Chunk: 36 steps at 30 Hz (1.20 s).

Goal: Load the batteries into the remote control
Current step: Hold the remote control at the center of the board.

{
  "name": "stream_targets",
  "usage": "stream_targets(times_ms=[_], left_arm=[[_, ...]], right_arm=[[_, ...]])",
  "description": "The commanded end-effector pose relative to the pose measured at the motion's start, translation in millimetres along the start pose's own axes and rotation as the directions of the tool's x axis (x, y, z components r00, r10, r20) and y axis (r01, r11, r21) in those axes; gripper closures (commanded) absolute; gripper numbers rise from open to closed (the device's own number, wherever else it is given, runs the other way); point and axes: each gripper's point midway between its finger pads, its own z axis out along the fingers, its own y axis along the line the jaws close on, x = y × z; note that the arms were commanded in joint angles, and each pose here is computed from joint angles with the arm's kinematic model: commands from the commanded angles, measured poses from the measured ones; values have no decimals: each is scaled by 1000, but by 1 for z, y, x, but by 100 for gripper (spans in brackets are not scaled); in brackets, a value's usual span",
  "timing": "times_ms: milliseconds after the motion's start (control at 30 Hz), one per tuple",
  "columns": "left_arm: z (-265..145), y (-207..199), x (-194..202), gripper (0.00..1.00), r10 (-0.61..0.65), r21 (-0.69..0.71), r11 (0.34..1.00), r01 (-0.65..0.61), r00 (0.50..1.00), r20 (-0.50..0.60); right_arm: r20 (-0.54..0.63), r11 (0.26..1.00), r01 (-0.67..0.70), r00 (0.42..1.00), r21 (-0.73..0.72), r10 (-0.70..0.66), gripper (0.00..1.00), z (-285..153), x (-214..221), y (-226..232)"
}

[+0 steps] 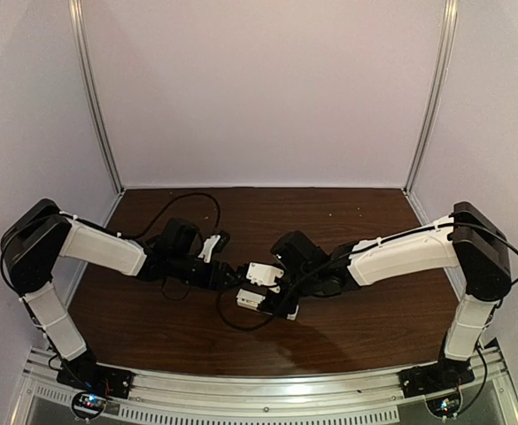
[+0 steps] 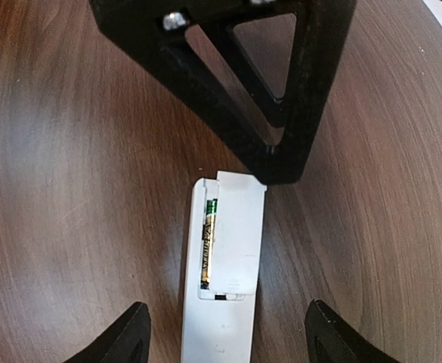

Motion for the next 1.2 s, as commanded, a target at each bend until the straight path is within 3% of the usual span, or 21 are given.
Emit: stream_targets(times_ms=[0, 967, 1167], left_arm=[[12, -12, -7, 43, 17, 24, 1000, -17, 1000, 6], [33, -4, 5, 63, 11, -51, 999, -15, 996, -85], [34, -5, 9, 67, 17, -54, 998, -22, 995, -97]], right_arm=[[-42, 1000, 19, 999, 2, -19, 29, 4, 8, -2], [-142, 999, 30, 989, -28, -33, 36, 23, 28, 3], [-160, 999, 21, 987, -45, -28, 44, 27, 31, 6]])
